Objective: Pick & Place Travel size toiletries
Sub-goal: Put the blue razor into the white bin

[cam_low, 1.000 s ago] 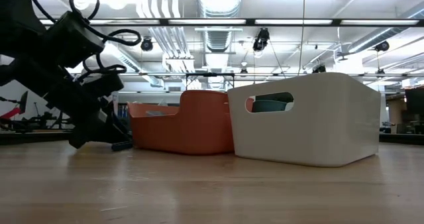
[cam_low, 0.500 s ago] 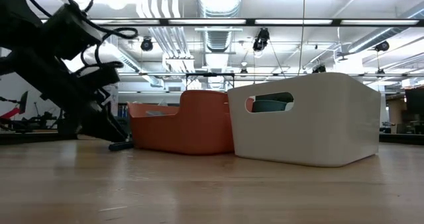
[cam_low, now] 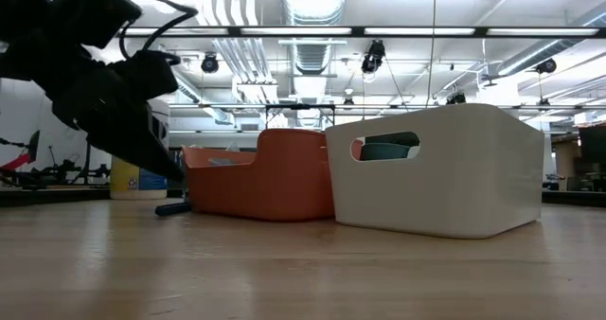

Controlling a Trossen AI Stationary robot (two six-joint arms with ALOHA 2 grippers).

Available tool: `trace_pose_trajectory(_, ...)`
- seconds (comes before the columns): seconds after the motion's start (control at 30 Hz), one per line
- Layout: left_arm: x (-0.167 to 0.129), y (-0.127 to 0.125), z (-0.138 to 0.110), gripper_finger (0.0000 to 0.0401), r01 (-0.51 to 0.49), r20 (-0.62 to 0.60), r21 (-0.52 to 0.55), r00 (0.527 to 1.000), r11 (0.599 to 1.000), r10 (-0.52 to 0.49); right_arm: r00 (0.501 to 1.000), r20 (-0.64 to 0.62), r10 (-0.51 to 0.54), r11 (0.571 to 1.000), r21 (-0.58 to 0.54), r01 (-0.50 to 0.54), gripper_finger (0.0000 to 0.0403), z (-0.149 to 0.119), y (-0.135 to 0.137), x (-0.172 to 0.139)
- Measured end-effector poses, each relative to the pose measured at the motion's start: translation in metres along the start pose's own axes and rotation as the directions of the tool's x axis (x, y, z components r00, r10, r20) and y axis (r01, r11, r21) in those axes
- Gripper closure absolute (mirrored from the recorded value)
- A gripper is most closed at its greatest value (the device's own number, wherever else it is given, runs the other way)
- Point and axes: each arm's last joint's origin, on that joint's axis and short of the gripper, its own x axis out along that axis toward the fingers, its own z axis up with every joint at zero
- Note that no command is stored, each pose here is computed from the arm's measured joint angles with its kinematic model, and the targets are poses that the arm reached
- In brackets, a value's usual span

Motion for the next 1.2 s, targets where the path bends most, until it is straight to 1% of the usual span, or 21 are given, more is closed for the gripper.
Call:
trace_pose_trajectory(0.1, 0.006, -0.008, 0.003, 0.0330, 0.009, -0.019, 0.017, 1.000, 1.000, -0.009, 1.000, 0.000, 0.000, 1.000, -0.001, 0.000, 0.0369, 0.000, 0.000, 0.000)
trace_pose_trajectory(0.2, 0.016, -0.012, 0.005, 0.0347, -0.003, -0.043, 0.029, 0.999, 1.000, 0.004, 1.000, 0.000, 0.000, 1.000, 0.000, 0.000, 0.0369, 0.000, 0.000, 0.000)
trace_pose_trajectory(0.37, 0.033, -0.013, -0.005, 0.0370, -0.044, -0.113, 0.046, 0.992, 0.998, 0.049, 1.000, 0.000, 0.000, 1.000, -0.001, 0.000, 0.0369, 0.000, 0.000, 0.000)
trace_pose_trajectory(0.53, 0.038, -0.011, -0.013, 0.0389, -0.079, -0.145, -0.015, 0.987, 0.997, 0.076, 1.000, 0.000, 0.000, 1.000, -0.001, 0.000, 0.0369, 0.000, 0.000, 0.000)
trace_pose_trajectory(0.63, 0.036, -0.010, -0.014, 0.0394, -0.091, -0.154, -0.064, 0.985, 0.994, 0.080, 1.000, 0.000, 0.000, 1.000, 0.000, 0.000, 0.0369, 0.000, 0.000, 0.000)
trace_pose_trajectory(0.73, 0.032, -0.009, -0.012, 0.0395, -0.098, -0.162, -0.084, 0.983, 0.992, 0.084, 1.000, 0.000, 0.000, 1.000, -0.001, 0.000, 0.0369, 0.000, 0.000, 0.000)
trace_pose_trajectory(0.83, 0.026, -0.006, -0.013, 0.0395, -0.127, -0.186, -0.111, 0.977, 0.986, 0.105, 1.000, 0.000, 0.000, 1.000, -0.001, 0.000, 0.0369, 0.000, 0.000, 0.000)
trace_pose_trajectory(1.07, 0.009, 0.003, -0.016, 0.0395, -0.249, -0.245, -0.115, 0.945, 0.962, 0.216, 1.000, 0.000, 0.000, 1.000, 0.000, 0.000, 0.0369, 0.000, 0.000, 0.000)
trace_pose_trajectory(1.2, -0.003, 0.011, -0.017, 0.0394, -0.342, -0.257, -0.078, 0.915, 0.937, 0.312, 1.000, 0.000, 0.000, 1.000, -0.001, 0.000, 0.0369, 0.000, 0.000, 0.000)
